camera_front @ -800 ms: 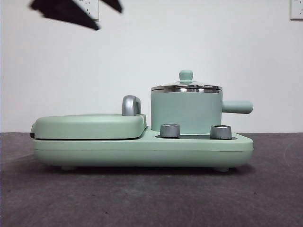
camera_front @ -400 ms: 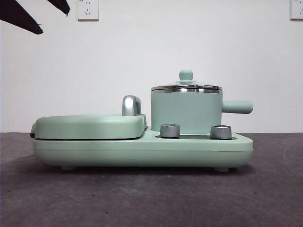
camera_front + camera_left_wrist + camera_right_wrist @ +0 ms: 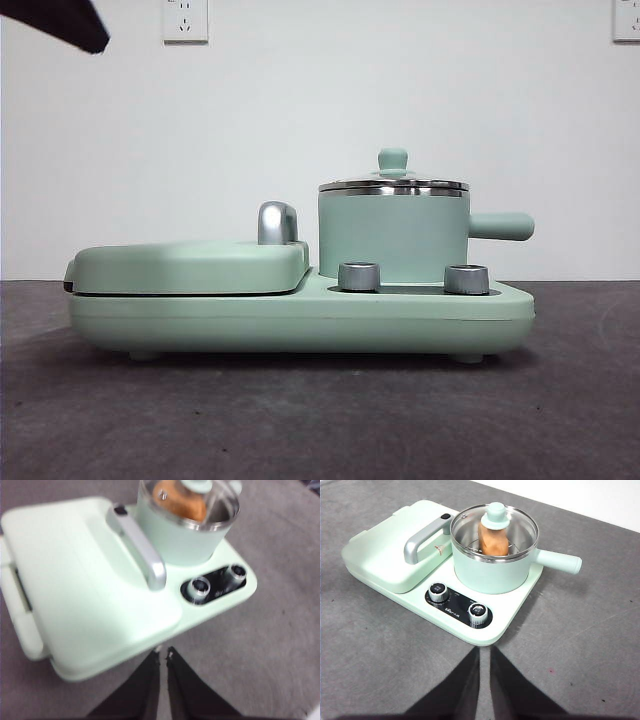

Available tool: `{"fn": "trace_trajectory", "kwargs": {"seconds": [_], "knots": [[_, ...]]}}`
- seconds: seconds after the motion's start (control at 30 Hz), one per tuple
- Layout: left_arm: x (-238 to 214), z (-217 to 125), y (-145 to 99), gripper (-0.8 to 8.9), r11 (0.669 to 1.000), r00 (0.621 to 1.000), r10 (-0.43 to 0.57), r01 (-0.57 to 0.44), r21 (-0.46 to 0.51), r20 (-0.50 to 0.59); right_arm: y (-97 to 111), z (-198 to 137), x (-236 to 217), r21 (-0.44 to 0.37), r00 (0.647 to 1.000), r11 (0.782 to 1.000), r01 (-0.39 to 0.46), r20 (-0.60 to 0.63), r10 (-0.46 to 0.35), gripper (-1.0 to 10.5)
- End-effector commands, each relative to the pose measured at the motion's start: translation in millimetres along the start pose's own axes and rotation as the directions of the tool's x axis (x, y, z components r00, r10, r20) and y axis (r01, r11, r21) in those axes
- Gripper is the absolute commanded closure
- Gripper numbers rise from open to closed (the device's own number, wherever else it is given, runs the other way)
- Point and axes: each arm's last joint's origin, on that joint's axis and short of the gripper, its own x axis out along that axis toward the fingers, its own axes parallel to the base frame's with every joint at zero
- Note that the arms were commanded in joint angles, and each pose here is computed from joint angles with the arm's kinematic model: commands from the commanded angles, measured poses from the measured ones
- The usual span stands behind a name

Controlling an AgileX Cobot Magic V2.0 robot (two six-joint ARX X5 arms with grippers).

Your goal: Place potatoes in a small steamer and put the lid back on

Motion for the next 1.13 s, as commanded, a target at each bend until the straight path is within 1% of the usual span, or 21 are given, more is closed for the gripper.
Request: {"fn": "trace_trajectory", "kwargs": {"seconds": [0.03,0.3,0.33,0.37,0.4,0.47,0.5,0.57,0.63,0.7,0.77,0.87,0.93,0.97,1.0,1.07,1.13], "knots": [[0.0,2.4,-1.1,8.06,1.000,1.000,-0.005,0.005,0.003,0.009,0.2,2.7,-0.3,0.008,1.000,1.000,-0.003,0.013,0.003,9.2],[-0.4,2.5,-2.1,8.06,1.000,1.000,-0.011,0.010,0.007,0.014,0.2,2.7,-0.3,0.008,1.000,1.000,-0.003,0.013,0.003,9.2],[-2.6,2.2,-2.7,8.06,1.000,1.000,-0.012,0.012,0.014,0.019,0.2,2.7,-0.3,0.008,1.000,1.000,-0.003,0.013,0.002,9.2],[-4.0,2.3,-2.7,8.07,0.999,1.000,-0.010,0.009,0.048,0.028,0.2,2.7,-0.3,0.008,1.000,1.000,-0.003,0.013,0.003,9.2],[-6.6,2.7,-2.2,8.06,0.993,0.998,0.002,-0.009,0.117,0.059,0.2,2.8,-0.3,0.008,1.000,1.000,-0.003,0.013,0.003,9.2],[-11.8,-4.2,2.8,8.07,0.990,0.992,0.019,-0.036,0.136,0.123,0.2,2.7,-0.3,0.008,1.000,1.000,-0.003,0.013,0.003,9.2],[-12.4,-12.2,8.4,8.07,0.989,0.987,0.041,-0.062,0.131,0.158,0.2,2.7,-0.3,0.008,1.000,1.000,-0.003,0.013,0.003,9.2],[-11.3,-34.6,23.0,8.07,0.987,0.967,0.105,-0.130,0.092,0.232,0.2,2.7,-0.3,0.008,1.000,1.000,-0.003,0.013,0.003,9.2],[-7.5,-63.4,38.5,8.07,0.978,0.938,0.184,-0.205,0.042,0.294,0.2,2.7,-0.3,0.008,1.000,1.000,-0.003,0.013,0.003,9.2],[-2.8,-94.9,52.9,8.07,0.956,0.894,0.276,-0.292,-0.008,0.354,0.2,2.7,-0.3,0.008,1.000,1.000,-0.003,0.013,0.003,9.2],[2.8,-120.9,62.9,8.07,0.936,0.848,0.337,-0.350,-0.044,0.409,0.2,2.7,-0.3,0.008,1.000,1.000,-0.003,0.013,0.003,9.2],[12.3,-151.2,73.6,8.07,0.913,0.792,0.395,-0.394,-0.105,0.465,0.2,2.7,-0.3,0.008,1.000,1.000,-0.003,0.013,0.003,9.2],[17.7,-165.2,79.0,8.07,0.898,0.761,0.433,-0.412,-0.157,0.482,0.2,2.7,-0.3,0.008,1.000,1.000,-0.003,0.013,0.002,9.2],[19.6,-171.0,81.1,8.07,0.885,0.752,0.462,-0.427,-0.187,0.471,0.2,2.7,-0.3,0.008,1.000,1.000,-0.003,0.013,0.003,9.2],[18.6,-173.8,82.0,8.07,0.868,0.745,0.494,-0.452,-0.206,0.448,0.2,2.7,-0.3,0.008,1.000,1.000,-0.003,0.012,0.003,9.2],[17.4,-176.8,82.9,8.07,0.847,0.731,0.529,-0.482,-0.224,0.430,0.2,2.8,-0.3,0.008,1.000,1.000,-0.003,0.013,0.003,9.2],[16.9,-177.8,82.9,8.07,0.843,0.728,0.537,-0.484,-0.235,0.426,0.2,2.8,-0.3,0.008,1.000,1.000,-0.003,0.013,0.003,9.2]]}}
